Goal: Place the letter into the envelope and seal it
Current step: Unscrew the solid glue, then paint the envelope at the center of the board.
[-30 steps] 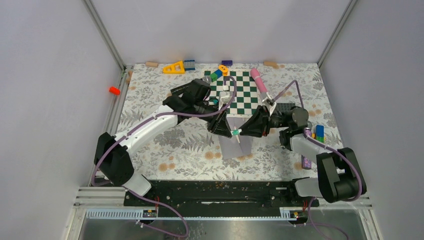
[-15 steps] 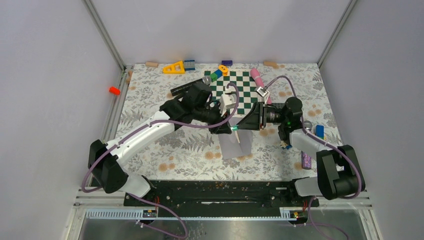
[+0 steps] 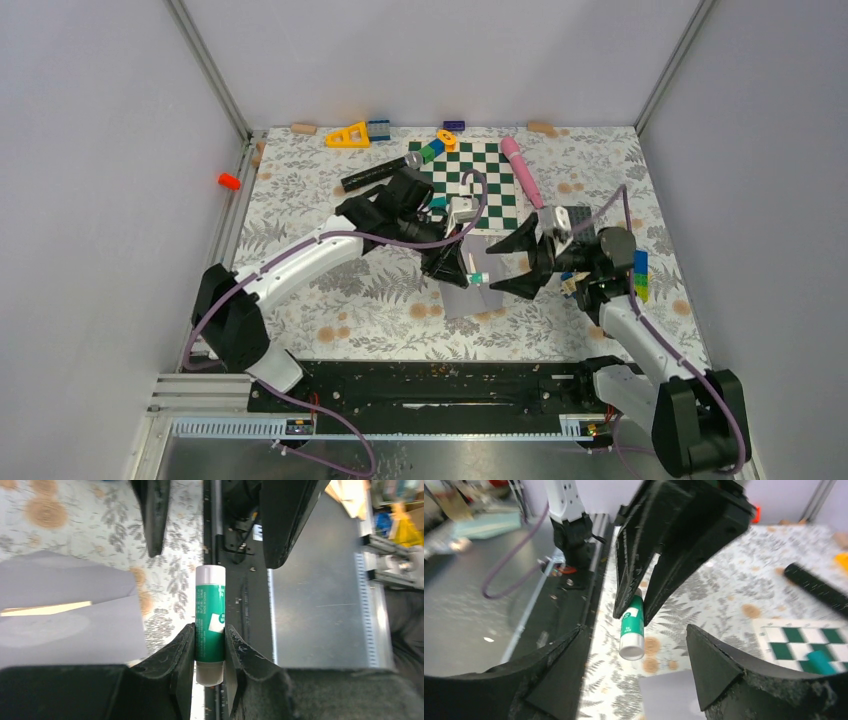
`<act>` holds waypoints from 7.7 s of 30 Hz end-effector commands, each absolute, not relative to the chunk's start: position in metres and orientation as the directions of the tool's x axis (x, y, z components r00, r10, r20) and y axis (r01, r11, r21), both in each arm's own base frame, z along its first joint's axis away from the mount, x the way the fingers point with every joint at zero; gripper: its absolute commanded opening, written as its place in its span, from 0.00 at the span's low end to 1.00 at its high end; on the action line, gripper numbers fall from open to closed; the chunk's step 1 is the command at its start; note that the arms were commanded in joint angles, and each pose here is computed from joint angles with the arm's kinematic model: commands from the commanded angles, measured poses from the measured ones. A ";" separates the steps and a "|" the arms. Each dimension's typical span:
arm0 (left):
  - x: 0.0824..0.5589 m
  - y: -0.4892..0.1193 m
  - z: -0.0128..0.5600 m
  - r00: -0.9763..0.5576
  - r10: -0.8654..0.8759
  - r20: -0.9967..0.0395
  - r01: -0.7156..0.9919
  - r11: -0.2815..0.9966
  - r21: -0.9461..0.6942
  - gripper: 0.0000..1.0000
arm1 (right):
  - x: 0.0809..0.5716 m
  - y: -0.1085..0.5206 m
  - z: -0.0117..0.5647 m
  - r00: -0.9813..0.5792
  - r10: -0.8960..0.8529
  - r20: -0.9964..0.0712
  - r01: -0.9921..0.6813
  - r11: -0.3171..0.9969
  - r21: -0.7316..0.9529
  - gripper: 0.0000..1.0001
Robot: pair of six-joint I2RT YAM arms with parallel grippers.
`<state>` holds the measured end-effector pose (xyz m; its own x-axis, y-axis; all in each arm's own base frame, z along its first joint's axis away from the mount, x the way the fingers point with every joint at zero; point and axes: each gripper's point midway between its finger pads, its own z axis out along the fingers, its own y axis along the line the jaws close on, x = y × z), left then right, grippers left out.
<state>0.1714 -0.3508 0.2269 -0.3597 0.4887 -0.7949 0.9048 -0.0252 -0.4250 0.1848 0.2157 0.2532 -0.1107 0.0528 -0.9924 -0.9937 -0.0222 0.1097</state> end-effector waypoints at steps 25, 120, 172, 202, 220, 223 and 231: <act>0.165 -0.364 0.241 -0.518 0.454 -0.725 0.739 -0.190 -0.646 0.00 | 0.159 0.209 0.228 0.489 0.086 -0.868 -0.868 -0.052 -0.494 0.48; 0.177 -0.367 0.230 -0.570 0.449 -0.688 0.725 -0.121 -0.679 0.00 | 0.182 0.225 0.226 0.285 0.015 -0.958 -0.958 -0.003 -0.285 0.55; 0.333 -0.301 0.174 -0.711 0.197 -0.675 0.673 0.470 -0.572 0.99 | 0.221 0.185 0.172 0.011 -0.573 -0.820 -0.972 0.186 -0.143 0.00; 0.348 -0.324 0.072 -0.918 0.058 -0.392 0.378 0.429 -0.821 0.13 | 0.321 0.230 0.099 -0.792 -0.397 -0.463 -0.568 0.756 0.324 0.00; 0.352 -0.325 0.025 -0.940 0.073 -0.334 0.314 0.569 -0.760 0.15 | 0.334 0.223 0.076 -0.820 -0.403 -0.407 -0.529 0.804 0.270 0.00; 0.349 -0.324 0.020 -0.941 0.086 -0.327 0.314 0.585 -0.748 0.14 | 0.338 0.225 0.076 -0.814 -0.405 -0.416 -0.533 0.805 0.260 0.00; 0.343 -0.326 0.013 -0.943 0.111 -0.314 0.316 0.596 -0.738 0.13 | 0.335 0.225 0.064 -0.809 -0.437 -0.393 -0.547 0.803 0.235 0.00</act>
